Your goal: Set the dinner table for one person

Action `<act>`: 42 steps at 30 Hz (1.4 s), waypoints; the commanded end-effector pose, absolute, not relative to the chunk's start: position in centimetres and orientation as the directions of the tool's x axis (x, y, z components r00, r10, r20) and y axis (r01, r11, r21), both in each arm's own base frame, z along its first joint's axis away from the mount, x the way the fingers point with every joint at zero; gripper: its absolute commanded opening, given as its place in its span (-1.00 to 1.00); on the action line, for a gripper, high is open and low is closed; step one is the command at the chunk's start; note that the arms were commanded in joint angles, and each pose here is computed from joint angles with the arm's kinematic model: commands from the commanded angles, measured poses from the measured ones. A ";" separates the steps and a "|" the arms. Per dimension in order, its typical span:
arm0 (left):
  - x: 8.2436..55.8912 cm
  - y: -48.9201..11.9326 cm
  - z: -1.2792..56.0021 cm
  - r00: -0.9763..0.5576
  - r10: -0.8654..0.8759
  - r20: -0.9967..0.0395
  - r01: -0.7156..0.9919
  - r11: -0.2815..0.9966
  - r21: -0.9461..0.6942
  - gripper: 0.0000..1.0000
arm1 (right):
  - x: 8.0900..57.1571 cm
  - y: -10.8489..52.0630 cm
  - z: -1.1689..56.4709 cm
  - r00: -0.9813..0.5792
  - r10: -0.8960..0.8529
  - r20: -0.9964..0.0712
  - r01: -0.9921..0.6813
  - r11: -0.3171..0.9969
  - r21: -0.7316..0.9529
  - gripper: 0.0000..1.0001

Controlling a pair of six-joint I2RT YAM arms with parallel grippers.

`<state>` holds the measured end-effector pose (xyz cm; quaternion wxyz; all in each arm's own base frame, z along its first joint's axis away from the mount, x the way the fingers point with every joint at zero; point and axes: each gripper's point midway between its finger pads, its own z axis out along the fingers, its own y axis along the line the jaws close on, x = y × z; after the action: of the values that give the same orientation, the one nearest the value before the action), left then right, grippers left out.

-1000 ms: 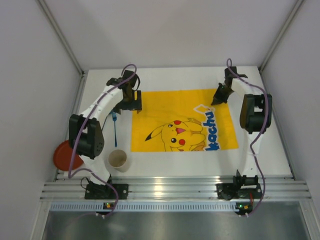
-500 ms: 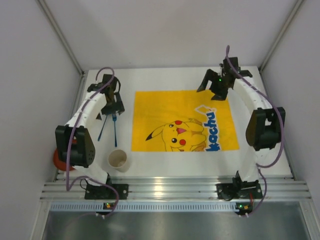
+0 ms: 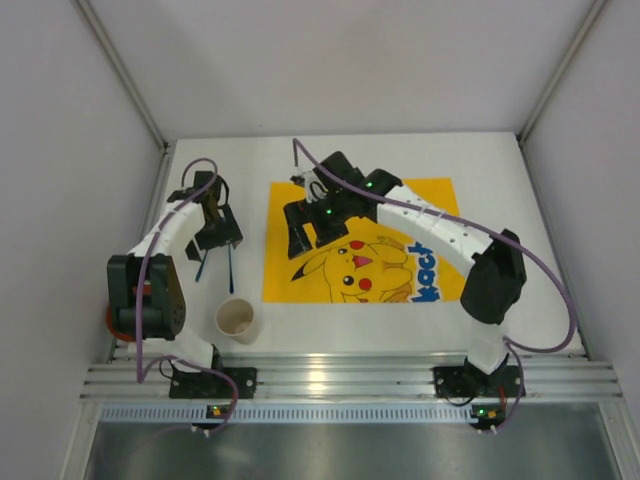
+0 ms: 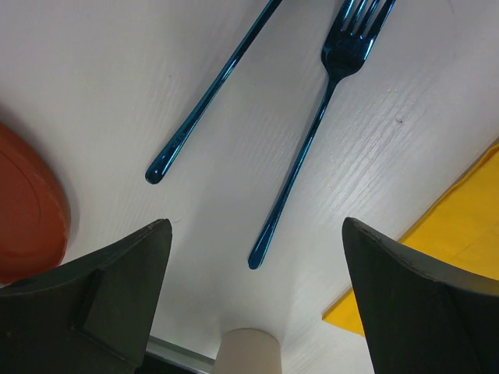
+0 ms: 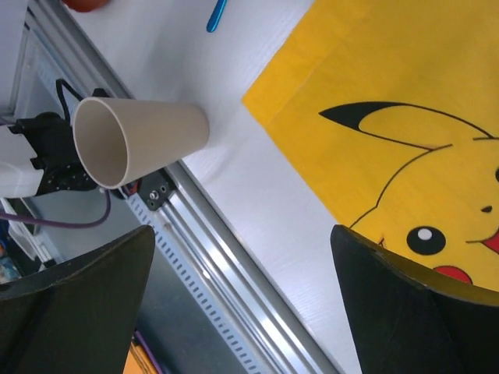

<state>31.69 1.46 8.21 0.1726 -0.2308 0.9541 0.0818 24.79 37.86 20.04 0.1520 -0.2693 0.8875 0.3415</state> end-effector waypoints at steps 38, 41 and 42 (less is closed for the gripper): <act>32.4 7.6 10.0 -0.777 -0.486 -0.401 -0.535 0.845 0.014 0.88 | 18.0 50.8 10.4 -0.630 -0.613 -0.476 -0.761 0.609 0.223 -0.78; 32.5 7.6 9.9 -0.779 -0.485 -0.398 -0.532 0.846 0.011 0.87 | 18.5 51.0 13.2 -0.616 -0.586 -0.527 -0.765 0.603 0.224 -1.00; 32.4 7.6 9.9 -0.779 -0.486 -0.396 -0.533 0.846 0.010 0.87 | 19.3 50.6 14.3 -0.620 -0.570 -0.539 -0.757 0.615 0.220 -1.00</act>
<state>32.09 7.44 8.32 0.1724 -0.2752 0.9434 0.0673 18.00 50.85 10.12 0.1651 -0.3885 0.8784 0.2242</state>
